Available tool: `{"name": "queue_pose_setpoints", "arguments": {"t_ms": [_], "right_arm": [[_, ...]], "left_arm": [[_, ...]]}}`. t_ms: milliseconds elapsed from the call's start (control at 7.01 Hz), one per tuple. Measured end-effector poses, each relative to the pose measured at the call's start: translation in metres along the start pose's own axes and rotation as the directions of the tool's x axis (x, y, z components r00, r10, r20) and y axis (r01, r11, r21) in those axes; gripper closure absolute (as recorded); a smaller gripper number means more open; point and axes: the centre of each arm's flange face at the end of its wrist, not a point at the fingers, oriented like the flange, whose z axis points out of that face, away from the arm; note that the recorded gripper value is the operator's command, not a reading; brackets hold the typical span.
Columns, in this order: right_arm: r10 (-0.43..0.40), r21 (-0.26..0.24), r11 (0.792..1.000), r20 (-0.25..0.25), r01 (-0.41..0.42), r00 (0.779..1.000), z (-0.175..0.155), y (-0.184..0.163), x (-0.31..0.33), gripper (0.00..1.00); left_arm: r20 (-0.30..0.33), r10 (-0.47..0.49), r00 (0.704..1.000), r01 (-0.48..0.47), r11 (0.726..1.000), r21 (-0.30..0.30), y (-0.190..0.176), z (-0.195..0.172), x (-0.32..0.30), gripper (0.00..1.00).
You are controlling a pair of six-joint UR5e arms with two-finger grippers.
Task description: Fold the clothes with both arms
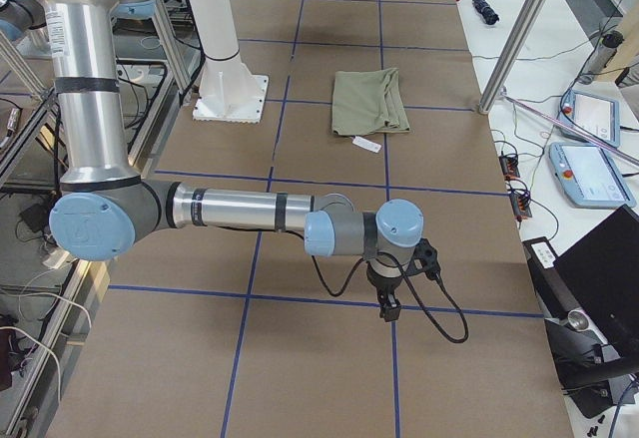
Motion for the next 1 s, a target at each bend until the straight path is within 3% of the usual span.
{"name": "queue_pose_setpoints", "arguments": {"t_ms": [143,285,428,713,998], "right_arm": [[0.061,0.004,0.998,0.01,-0.061,0.998,-0.002,0.001,-0.001,0.0],[0.099,0.011,0.995,0.045,-0.1,0.994,-0.006,0.006,0.002,0.0],[0.132,0.018,0.991,0.096,-0.135,0.987,-0.008,0.015,0.008,0.0],[0.174,0.019,0.984,0.16,-0.179,0.972,-0.006,0.036,0.019,0.0],[0.191,0.008,0.981,0.162,-0.195,0.968,0.004,0.056,0.026,0.0]], "left_arm": [[0.006,-0.042,0.999,0.043,0.996,-0.077,0.008,-0.003,-0.015,0.0],[-0.01,-0.028,1.0,0.027,0.991,-0.13,0.02,-0.006,-0.026,0.0],[-0.055,-0.025,0.998,0.016,0.988,-0.153,0.031,-0.005,-0.031,0.0],[-0.124,-0.035,0.992,0.015,0.987,-0.162,0.043,-0.002,-0.031,0.0],[-0.134,-0.035,0.99,0.013,0.987,-0.159,0.044,-0.003,-0.031,0.0]]}}
